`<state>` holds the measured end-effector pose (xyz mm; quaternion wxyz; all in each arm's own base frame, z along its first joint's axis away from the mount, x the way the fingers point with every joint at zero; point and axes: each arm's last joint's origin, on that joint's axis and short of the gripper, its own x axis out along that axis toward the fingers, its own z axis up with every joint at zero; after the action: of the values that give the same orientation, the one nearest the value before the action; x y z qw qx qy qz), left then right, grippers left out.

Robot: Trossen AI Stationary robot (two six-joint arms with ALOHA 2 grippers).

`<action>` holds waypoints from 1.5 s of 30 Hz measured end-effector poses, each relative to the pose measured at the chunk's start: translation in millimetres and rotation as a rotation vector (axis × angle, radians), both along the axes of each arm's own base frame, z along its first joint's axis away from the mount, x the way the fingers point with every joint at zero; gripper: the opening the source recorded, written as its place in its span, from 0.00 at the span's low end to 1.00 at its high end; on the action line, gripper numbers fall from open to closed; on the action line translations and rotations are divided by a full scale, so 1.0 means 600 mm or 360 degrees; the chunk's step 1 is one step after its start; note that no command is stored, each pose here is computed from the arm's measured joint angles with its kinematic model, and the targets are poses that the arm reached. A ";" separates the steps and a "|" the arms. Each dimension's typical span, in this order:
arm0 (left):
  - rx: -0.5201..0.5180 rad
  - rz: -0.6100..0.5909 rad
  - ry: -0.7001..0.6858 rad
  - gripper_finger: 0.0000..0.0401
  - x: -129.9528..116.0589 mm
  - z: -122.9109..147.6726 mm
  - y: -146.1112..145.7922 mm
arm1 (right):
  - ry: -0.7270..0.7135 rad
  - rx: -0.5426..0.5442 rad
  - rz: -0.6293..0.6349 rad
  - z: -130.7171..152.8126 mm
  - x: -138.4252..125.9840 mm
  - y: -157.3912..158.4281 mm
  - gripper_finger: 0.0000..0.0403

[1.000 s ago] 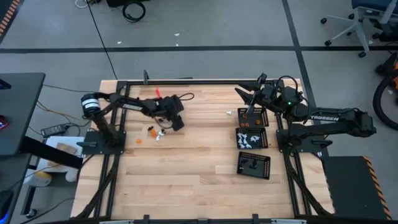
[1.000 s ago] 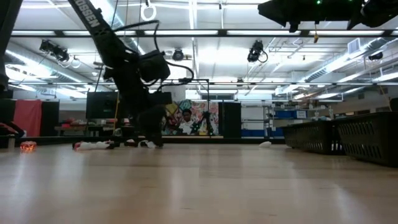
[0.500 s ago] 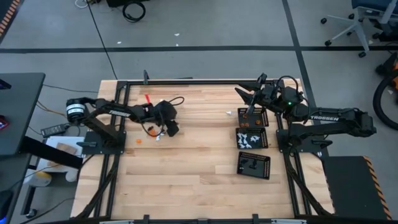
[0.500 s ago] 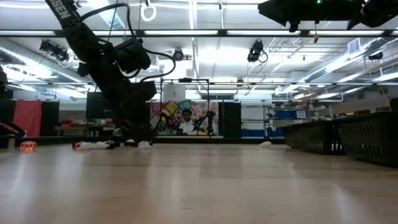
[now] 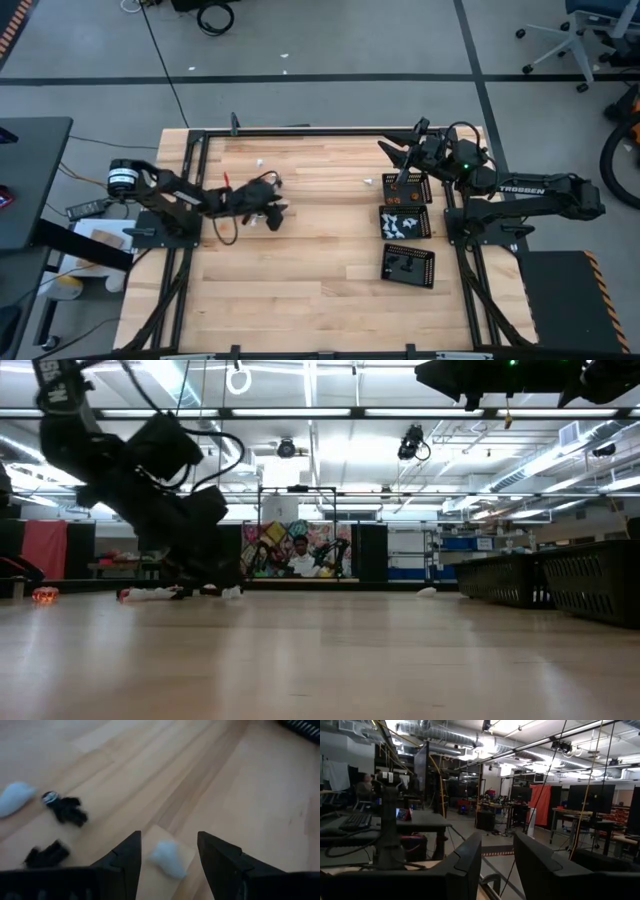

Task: Sort Halloween decoration
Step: Put the white ghost toy into the center black bin

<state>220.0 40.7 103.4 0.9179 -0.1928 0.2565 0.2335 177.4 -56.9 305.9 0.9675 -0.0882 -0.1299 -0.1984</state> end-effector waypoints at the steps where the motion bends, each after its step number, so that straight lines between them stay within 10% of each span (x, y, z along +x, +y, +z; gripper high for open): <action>1: 0.0027 0.0011 -0.0013 0.45 -0.003 -0.002 -0.005 | -0.0002 -0.0001 0.0000 0.000 0.000 0.000 0.29; 45: 0.0362 -0.0409 -0.0088 0.17 0.061 -0.050 -0.061 | -0.0024 0.0006 0.0052 0.002 0.000 0.002 0.29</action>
<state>256.6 4.1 73.2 0.9628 -0.0598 0.2256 0.1365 177.4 -55.8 307.1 0.9697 -0.0827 -0.1383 -0.1836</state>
